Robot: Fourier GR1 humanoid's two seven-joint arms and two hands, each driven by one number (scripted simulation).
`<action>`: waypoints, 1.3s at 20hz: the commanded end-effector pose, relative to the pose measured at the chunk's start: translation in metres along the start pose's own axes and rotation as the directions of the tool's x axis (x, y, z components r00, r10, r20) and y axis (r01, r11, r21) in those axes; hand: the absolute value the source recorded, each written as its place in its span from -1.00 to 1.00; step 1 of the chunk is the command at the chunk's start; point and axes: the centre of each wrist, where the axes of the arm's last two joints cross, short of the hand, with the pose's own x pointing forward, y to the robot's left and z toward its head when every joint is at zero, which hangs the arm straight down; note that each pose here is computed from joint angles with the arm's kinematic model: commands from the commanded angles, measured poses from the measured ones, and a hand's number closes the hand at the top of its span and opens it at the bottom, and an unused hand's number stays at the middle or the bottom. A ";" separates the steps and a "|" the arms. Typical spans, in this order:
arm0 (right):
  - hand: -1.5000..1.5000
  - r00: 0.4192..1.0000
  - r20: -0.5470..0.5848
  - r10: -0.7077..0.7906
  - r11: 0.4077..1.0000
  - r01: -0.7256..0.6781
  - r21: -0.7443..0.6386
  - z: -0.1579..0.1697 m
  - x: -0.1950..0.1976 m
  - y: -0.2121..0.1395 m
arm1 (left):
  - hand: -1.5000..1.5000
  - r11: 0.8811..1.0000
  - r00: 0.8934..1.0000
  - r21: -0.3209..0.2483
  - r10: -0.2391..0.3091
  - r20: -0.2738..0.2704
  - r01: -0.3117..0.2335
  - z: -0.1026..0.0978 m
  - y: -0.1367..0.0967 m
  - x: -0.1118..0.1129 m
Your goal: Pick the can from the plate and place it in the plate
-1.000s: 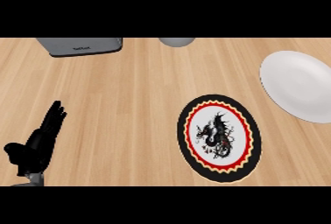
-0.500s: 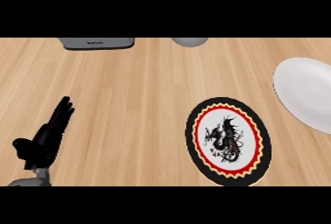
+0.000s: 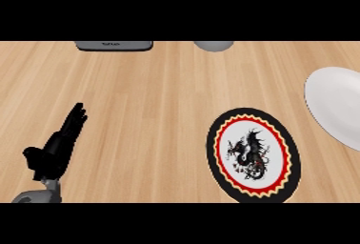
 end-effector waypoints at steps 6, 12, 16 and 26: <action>1.00 0.997 0.058 -0.050 0.997 0.046 0.060 -0.062 0.040 0.019 | 0.00 1.000 1.000 -0.022 -0.015 -0.007 0.015 -0.011 -0.009 0.015; 1.00 0.992 0.064 -0.112 0.985 0.103 0.139 -0.105 0.087 0.066 | 0.00 1.000 1.000 -0.012 0.004 0.020 -0.003 -0.023 -0.006 0.007; 1.00 0.988 0.082 -0.134 0.981 0.120 0.152 -0.111 0.096 0.114 | 0.00 0.999 1.000 -0.034 -0.002 -0.001 0.002 -0.007 0.011 0.006; 1.00 0.954 -0.056 -0.294 0.949 0.298 0.098 -0.119 0.126 0.193 | 0.00 1.000 1.000 -0.002 -0.001 -0.012 0.001 0.004 0.003 -0.017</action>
